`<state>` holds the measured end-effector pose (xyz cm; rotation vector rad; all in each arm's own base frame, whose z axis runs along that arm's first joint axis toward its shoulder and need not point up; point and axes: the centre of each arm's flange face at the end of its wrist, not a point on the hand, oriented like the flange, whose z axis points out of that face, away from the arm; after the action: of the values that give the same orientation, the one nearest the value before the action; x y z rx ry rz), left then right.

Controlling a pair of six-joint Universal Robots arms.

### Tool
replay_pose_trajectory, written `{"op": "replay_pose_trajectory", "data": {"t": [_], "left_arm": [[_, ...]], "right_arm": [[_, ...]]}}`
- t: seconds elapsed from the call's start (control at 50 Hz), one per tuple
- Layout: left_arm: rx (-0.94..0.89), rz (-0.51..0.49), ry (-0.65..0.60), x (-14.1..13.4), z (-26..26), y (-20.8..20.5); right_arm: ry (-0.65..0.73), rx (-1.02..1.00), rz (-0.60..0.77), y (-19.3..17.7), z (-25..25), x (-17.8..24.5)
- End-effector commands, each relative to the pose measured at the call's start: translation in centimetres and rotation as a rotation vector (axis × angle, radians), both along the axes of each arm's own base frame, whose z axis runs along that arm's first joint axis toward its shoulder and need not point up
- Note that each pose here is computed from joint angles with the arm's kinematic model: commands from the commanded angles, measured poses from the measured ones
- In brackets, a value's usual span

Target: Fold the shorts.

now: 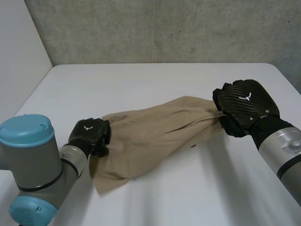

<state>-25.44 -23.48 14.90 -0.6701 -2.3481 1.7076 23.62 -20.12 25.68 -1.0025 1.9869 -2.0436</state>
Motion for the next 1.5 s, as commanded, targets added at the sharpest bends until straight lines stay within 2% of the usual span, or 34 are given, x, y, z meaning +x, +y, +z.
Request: {"op": "replay_pose_trajectory", "data": {"t": [0.02, 0.24, 0.32, 0.36, 0.4, 0.42, 0.48, 0.56, 0.66, 0.8, 0.94, 1.02, 1.12, 1.24, 1.26, 1.28, 1.32, 1.36, 1.42, 1.48, 1.5], "left_arm": [[-0.025, -0.015, 0.016, -0.2, 0.9, 0.4], [-0.059, -0.011, 0.031, 0.1, 2.3, 0.7], [-0.201, 0.006, 0.094, 0.6, 7.5, 0.5], [-0.314, 0.029, 0.144, 1.3, 11.7, 0.3], [-0.353, 0.038, 0.159, 1.7, 13.2, 0.3], [-0.468, 0.054, 0.211, 2.5, 17.6, 1.1], [-0.616, 0.07, 0.272, 3.7, 22.8, 2.7], [-0.741, 0.06, 0.324, 4.6, 27.1, 4.9], [-0.776, 0.019, 0.347, 4.8, 29.3, 6.6], [-0.797, 0.017, 0.387, 5.1, 30.7, 7.0], [-0.783, 0.021, 0.385, 5.0, 30.4, 6.4], [-0.736, 0.021, 0.367, 4.5, 29.1, 5.3], [-0.566, 0.027, 0.297, 3.2, 24.0, 1.2], [-0.421, 0.032, 0.241, 1.8, 19.0, -3.0], [-0.425, 0.034, 0.235, 0.5, 17.4, -6.4], [-0.425, 0.034, 0.235, 0.5, 17.3, -6.4], [-0.519, 0.044, 0.269, -0.4, 18.4, -9.6], [-0.598, 0.047, 0.3, -0.8, 20.2, -10.6], [-0.81, 0.068, 0.386, -0.7, 25.8, -11.1], [-1.0, 0.117, 0.48, 0.1, 31.0, -10.0], [-1.001, 0.118, 0.481, 0.1, 31.1, -10.0]], "right_arm": [[0.004, 0.006, -0.005, -0.1, -0.2, -0.1], [0.007, -0.008, -0.007, -0.5, 0.1, 0.1], [-0.012, -0.063, -0.016, -1.2, 1.9, 0.2], [-0.019, -0.08, -0.018, -1.4, 2.5, 0.3], [-0.047, -0.149, -0.023, -1.6, 4.8, 0.3], [-0.065, -0.201, -0.028, -1.6, 6.7, 0.2], [-0.093, -0.27, -0.036, -1.2, 9.8, 0.0], [-0.122, -0.348, -0.045, -0.9, 14.4, -0.4], [-0.114, -0.343, -0.055, -1.6, 16.7, -0.6], [-0.115, -0.369, -0.093, -2.7, 19.0, -1.1], [-0.096, -0.343, -0.116, -3.8, 18.4, -1.5], [-0.048, -0.223, -0.102, -5.5, 15.2, -0.8], [0.055, -0.116, -0.083, -7.0, 11.2, 0.4], [0.114, -0.086, -0.054, -9.0, 7.6, 2.4], [0.1, -0.113, -0.069, -10.1, 7.3, 2.6], [0.089, -0.139, -0.079, -10.7, 7.3, 2.8], [0.04, -0.267, -0.115, -12.7, 8.3, 3.4], [-0.004, -0.368, -0.144, -13.9, 9.5, 3.6], [-0.108, -0.583, -0.209, -15.3, 13.2, 3.7], [-0.197, -0.752, -0.237, -15.2, 17.2, 3.5], [-0.213, -0.777, -0.24, -14.9, 18.1, 3.4]]}}
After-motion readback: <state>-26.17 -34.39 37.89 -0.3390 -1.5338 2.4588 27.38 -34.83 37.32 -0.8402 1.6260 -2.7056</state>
